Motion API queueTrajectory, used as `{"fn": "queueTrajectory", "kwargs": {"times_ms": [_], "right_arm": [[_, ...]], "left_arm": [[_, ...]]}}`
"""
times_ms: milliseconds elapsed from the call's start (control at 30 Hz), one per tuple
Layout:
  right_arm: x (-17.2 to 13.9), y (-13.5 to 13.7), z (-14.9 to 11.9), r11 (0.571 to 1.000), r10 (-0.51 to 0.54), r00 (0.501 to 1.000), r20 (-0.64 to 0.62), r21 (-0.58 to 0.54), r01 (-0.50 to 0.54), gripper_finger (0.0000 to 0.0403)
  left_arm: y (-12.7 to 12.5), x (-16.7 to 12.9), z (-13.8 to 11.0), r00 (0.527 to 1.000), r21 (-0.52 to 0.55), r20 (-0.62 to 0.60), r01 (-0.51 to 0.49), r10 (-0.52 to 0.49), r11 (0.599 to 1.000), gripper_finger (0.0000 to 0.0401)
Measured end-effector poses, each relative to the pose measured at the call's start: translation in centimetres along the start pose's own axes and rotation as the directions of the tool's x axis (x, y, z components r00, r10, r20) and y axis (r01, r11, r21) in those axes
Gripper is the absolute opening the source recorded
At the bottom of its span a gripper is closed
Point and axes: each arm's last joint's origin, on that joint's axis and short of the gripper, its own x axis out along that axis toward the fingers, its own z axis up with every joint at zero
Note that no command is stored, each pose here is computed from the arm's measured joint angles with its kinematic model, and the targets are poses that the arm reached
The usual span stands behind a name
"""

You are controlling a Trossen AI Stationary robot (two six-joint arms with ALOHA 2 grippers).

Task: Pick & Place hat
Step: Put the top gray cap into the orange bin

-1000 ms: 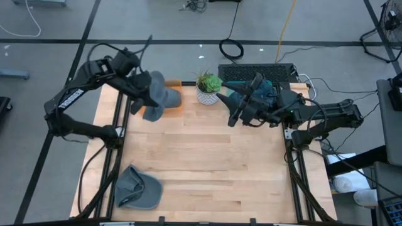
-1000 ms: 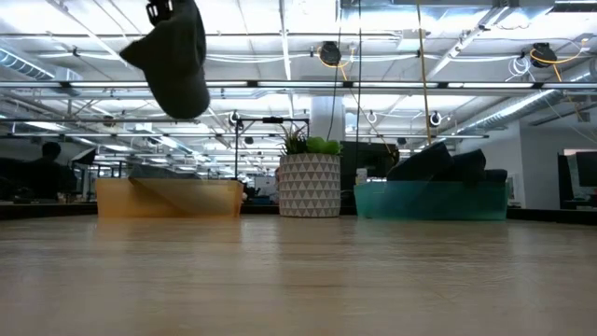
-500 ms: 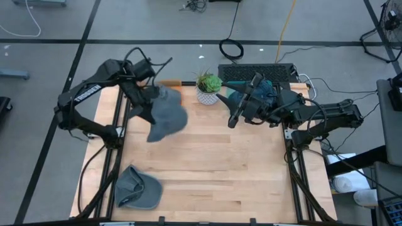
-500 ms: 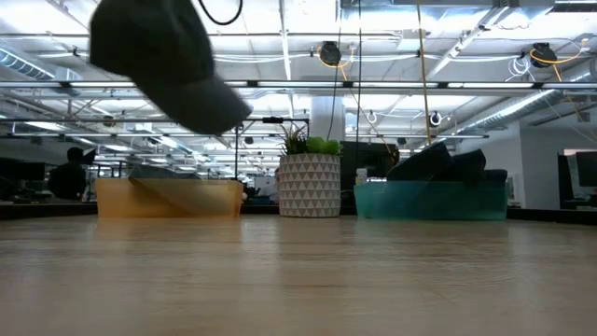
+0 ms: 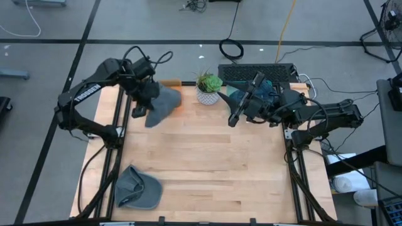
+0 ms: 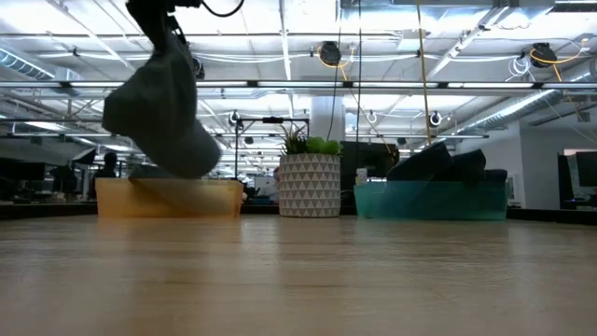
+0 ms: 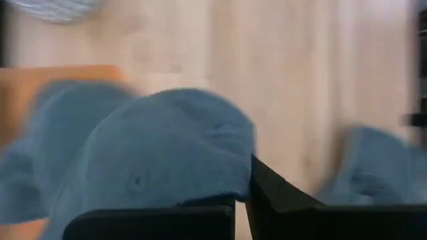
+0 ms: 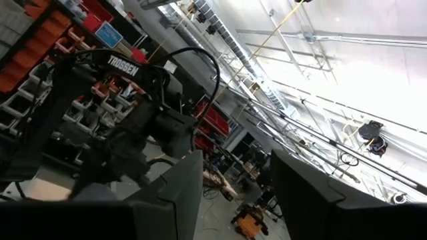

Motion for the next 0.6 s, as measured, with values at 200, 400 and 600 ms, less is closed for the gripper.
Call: {"fn": "queueTrajectory", "kwargs": {"times_ms": [200, 400, 600], "right_arm": [[0.1, 0.1, -0.1, 1.000, 0.003, 1.000, -0.002, 0.000, -0.003, 0.0161], [0.6, 1.0, -0.4, 1.000, 0.021, 1.000, -0.018, -0.011, -0.021, 0.0162], [0.8, 1.4, -0.7, 0.999, 0.033, 0.999, -0.032, -0.025, -0.034, 0.0160]], "left_arm": [[1.7, -0.4, 0.4, 0.978, 0.022, 0.028, -0.209, 0.209, 0.978, 0.0007], [3.8, -0.2, 0.5, 0.951, -0.044, -0.010, -0.309, 0.309, 0.950, 0.0006], [6.1, 0.5, 0.5, 0.905, -0.054, -0.102, -0.419, 0.413, 0.906, 0.0006]]}}
